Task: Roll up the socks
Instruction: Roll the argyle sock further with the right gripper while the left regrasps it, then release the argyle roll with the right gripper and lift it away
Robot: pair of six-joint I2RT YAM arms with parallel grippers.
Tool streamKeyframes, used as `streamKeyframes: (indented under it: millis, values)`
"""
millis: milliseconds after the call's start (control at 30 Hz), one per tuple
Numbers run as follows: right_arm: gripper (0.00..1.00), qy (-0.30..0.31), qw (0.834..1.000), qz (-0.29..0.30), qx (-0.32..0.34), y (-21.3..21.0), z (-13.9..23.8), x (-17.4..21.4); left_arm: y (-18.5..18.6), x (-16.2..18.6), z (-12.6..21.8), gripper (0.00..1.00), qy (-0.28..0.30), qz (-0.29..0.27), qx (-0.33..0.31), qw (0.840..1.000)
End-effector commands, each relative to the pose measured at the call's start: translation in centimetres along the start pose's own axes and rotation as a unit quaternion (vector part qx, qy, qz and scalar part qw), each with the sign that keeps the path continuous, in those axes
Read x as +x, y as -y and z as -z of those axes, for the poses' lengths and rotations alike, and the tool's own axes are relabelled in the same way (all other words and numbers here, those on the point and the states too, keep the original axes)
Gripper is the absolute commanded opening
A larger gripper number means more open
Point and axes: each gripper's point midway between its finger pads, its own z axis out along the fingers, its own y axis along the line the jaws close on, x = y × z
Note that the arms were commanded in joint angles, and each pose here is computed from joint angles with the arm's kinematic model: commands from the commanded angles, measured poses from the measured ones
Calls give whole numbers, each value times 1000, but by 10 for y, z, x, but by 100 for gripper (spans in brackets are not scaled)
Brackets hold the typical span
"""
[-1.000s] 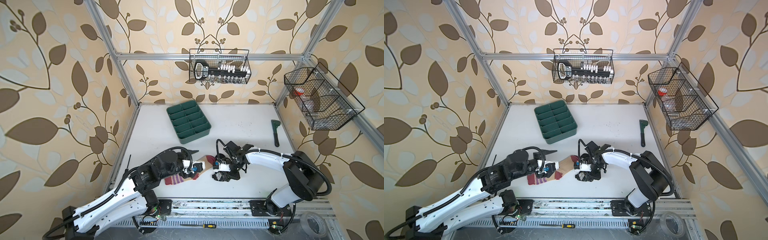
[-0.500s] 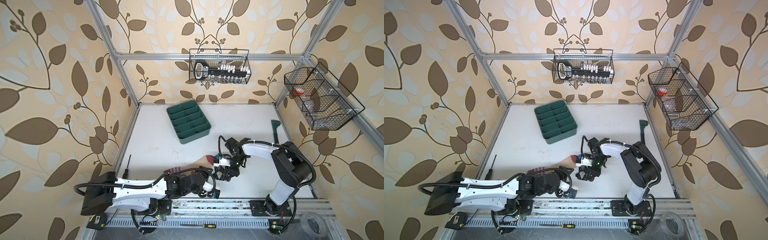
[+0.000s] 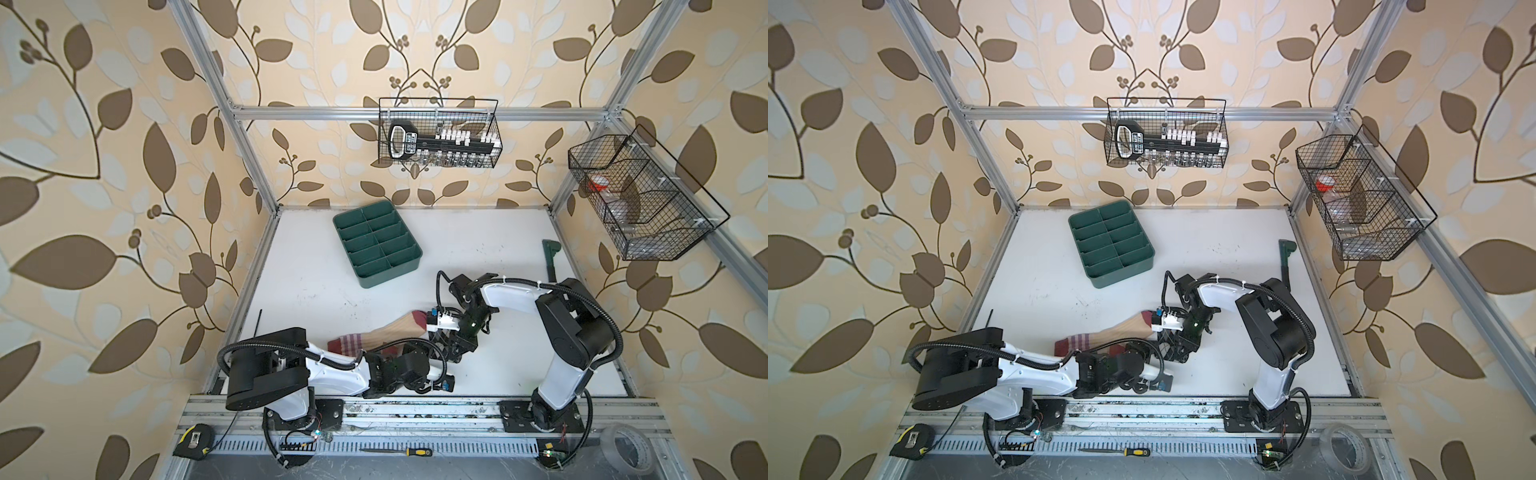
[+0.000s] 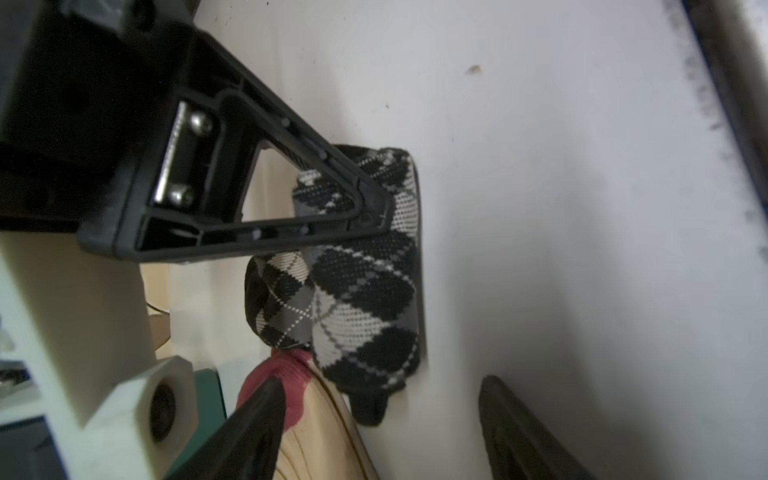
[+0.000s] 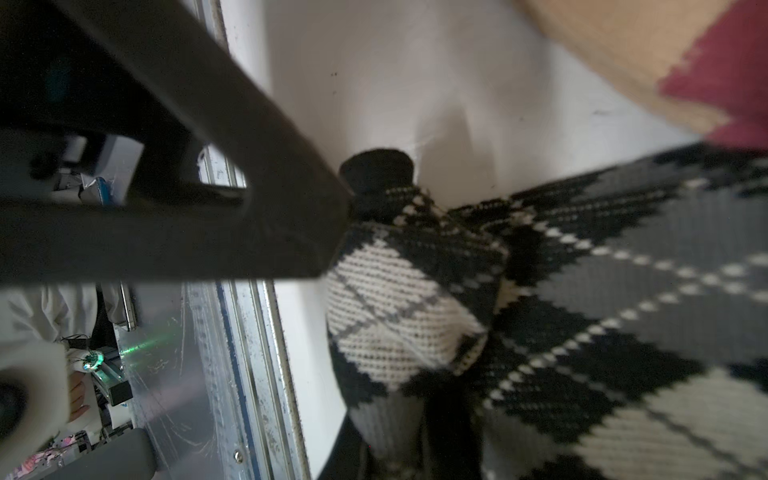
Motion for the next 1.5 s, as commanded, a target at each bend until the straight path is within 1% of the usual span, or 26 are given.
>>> streamKeyframes:
  millis: [0,233,300,333,367,533,567,600,633,667,733,767,800,833,933,1000,1067,1133,1200,1233,1300,1333,1400,1467]
  values:
    - [0,-58,998,-19,22,17,-15,24,-16,-16,-8,71,15,35,-39,999]
    - [0,-54,998,-16,28,17,-13,24,-12,-20,-21,56,14,37,-33,999]
    - [0,-53,998,-17,29,18,-13,23,-9,-20,-23,50,14,38,-30,999]
    - [0,-52,998,-17,30,18,-13,22,-8,-20,-25,45,12,37,-28,999]
    - [0,-52,998,-18,30,18,-13,22,-7,-19,-26,41,10,37,-26,999]
    - [0,-51,998,-15,38,20,-12,21,0,-16,-31,31,-6,34,-8,999]
    - [0,-50,997,-13,49,24,-10,21,2,-15,-31,27,-9,37,0,999]
    - [21,-46,996,-12,72,29,-6,18,4,-16,-29,20,-9,45,10,999]
    - [34,-42,996,-13,84,32,-3,17,6,-16,-29,18,-10,50,16,999]
    - [44,-40,995,-12,88,32,-1,16,7,-16,-29,16,-11,53,20,998]
    - [58,-38,995,-10,95,32,1,16,9,-15,-28,13,-13,59,24,998]
    - [71,-38,994,-9,98,32,2,17,11,-14,-29,12,-15,60,26,998]
    - [98,-38,994,-8,103,32,3,17,11,-14,-29,12,-14,61,27,998]
    - [100,-38,993,-6,109,32,5,18,13,-12,-29,11,-15,61,30,998]
    - [100,-26,991,6,130,31,15,14,17,-10,-29,10,-16,59,39,997]
    - [100,-1,988,18,153,29,29,8,20,-11,-29,10,-15,64,51,997]
    - [100,39,979,26,200,31,54,2,22,-13,-26,9,-11,75,71,995]
    - [100,87,962,33,256,33,84,-1,22,-15,-22,9,-4,90,88,992]
    - [100,134,934,34,330,38,120,0,23,-15,-20,9,-5,102,108,989]
    - [100,158,914,30,373,40,140,2,24,-15,-19,9,-8,106,118,987]
    - [100,201,867,16,457,42,181,7,29,-15,-17,9,-11,114,149,982]
    - [100,224,838,5,497,42,202,11,30,-15,-17,9,-13,122,160,980]
    - [100,268,780,-15,565,34,241,20,32,-17,-14,10,-13,149,196,969]
    - [100,312,711,-44,628,21,279,31,36,-18,-11,10,-18,177,238,955]
